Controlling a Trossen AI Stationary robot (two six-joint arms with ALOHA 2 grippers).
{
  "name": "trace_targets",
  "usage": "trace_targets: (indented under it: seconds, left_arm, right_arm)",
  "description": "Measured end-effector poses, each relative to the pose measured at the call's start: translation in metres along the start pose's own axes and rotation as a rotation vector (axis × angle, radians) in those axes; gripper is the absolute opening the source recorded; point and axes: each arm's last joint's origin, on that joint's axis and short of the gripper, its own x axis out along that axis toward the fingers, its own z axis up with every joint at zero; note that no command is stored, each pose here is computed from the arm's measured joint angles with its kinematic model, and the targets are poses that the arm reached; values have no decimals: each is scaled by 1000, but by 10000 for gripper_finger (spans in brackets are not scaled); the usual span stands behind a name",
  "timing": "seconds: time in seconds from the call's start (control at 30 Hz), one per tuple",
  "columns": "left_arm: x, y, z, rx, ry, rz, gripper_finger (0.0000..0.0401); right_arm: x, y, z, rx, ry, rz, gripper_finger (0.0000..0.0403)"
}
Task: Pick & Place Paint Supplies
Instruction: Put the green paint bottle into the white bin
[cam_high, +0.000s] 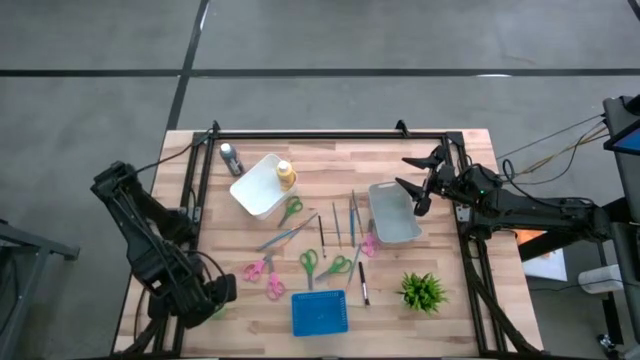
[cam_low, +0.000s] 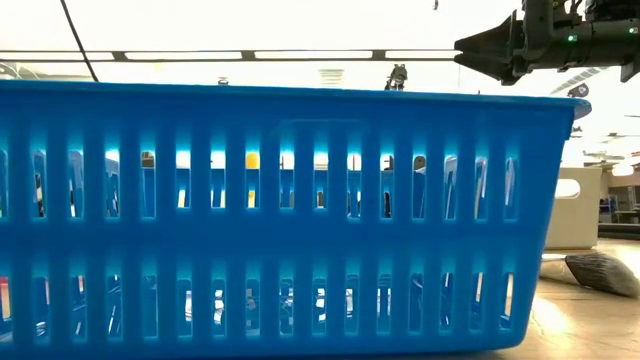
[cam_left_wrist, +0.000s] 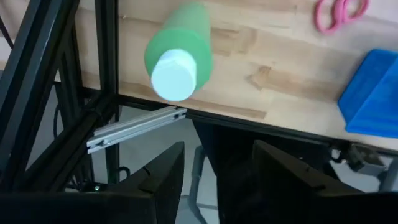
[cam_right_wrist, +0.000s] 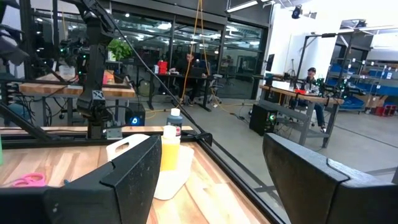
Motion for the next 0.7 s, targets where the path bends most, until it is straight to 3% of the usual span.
trace_targets:
  seconds: [0.53, 0.7]
  left_arm:
    - [17, 2, -7, -3, -60, 64, 187]
    - [17, 10, -6, -19, -78, 133, 187]
  right_arm:
    - [0, 0, 0, -2, 0, 0, 278]
    - [0, 0, 0, -2, 0, 0, 278]
